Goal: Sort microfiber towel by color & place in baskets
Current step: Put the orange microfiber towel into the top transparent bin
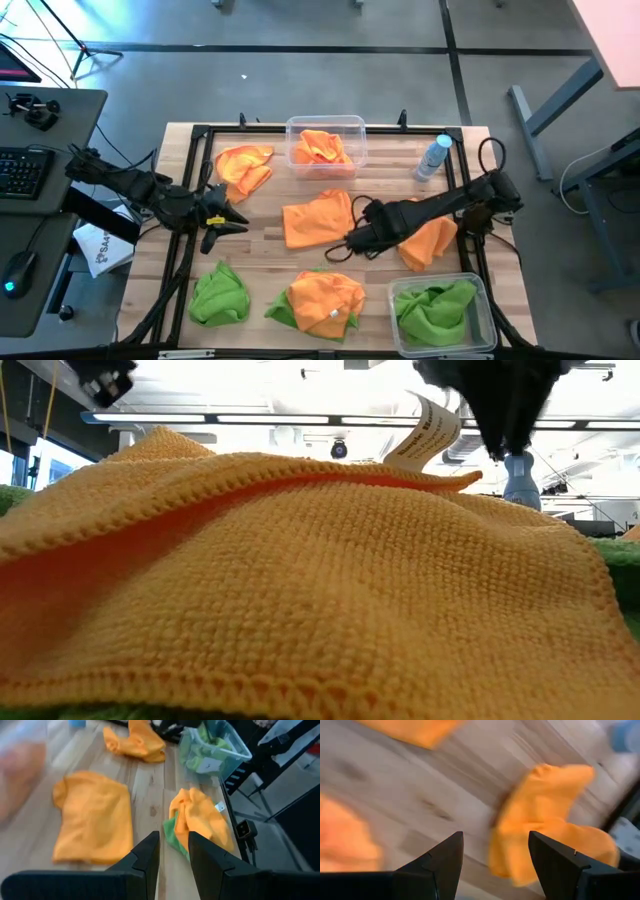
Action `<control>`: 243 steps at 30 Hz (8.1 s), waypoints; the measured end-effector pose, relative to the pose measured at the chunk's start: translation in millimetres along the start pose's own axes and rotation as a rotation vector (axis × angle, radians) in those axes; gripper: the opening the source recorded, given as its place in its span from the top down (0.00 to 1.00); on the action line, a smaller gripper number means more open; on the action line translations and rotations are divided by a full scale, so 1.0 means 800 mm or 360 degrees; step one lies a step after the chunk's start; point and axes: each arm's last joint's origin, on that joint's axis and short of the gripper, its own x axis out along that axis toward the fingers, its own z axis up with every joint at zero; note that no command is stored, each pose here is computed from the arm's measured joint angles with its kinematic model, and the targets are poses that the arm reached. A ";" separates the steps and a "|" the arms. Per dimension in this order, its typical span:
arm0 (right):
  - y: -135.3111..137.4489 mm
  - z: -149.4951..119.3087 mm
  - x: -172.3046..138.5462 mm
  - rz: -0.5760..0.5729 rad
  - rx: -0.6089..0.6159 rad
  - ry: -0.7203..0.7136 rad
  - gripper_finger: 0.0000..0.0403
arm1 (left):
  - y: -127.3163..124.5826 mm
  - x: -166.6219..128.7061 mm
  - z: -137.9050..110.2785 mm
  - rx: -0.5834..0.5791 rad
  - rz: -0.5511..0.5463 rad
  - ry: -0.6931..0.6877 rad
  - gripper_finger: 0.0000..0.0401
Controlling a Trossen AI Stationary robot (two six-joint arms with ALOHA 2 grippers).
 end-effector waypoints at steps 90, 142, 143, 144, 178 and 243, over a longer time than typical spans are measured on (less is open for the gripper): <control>-0.092 0.350 0.040 0.0451 -0.0119 -0.0860 1.00 | 0.049 0.025 0.007 0.0045 0.0713 -0.0443 0.78; -0.101 0.358 0.037 0.0345 0.0017 -0.0498 0.50 | 0.092 -0.006 0.016 0.0278 0.0825 -0.0418 0.78; -0.100 0.353 0.036 0.0323 0.0006 -0.0493 0.51 | 0.092 -0.006 0.016 0.0278 0.0825 -0.0418 0.78; -0.100 0.349 0.033 0.0319 -0.0005 -0.0494 0.52 | 0.092 -0.006 0.016 0.0278 0.0825 -0.0419 0.78; -0.184 0.064 -0.005 0.0790 0.0147 -0.0857 0.68 | 0.009 0.129 0.061 0.0043 0.0632 0.0184 0.78; -0.192 0.047 -0.013 0.0769 -0.0136 -0.0939 0.68 | -0.116 0.321 -0.044 -0.0600 0.0430 0.1177 0.78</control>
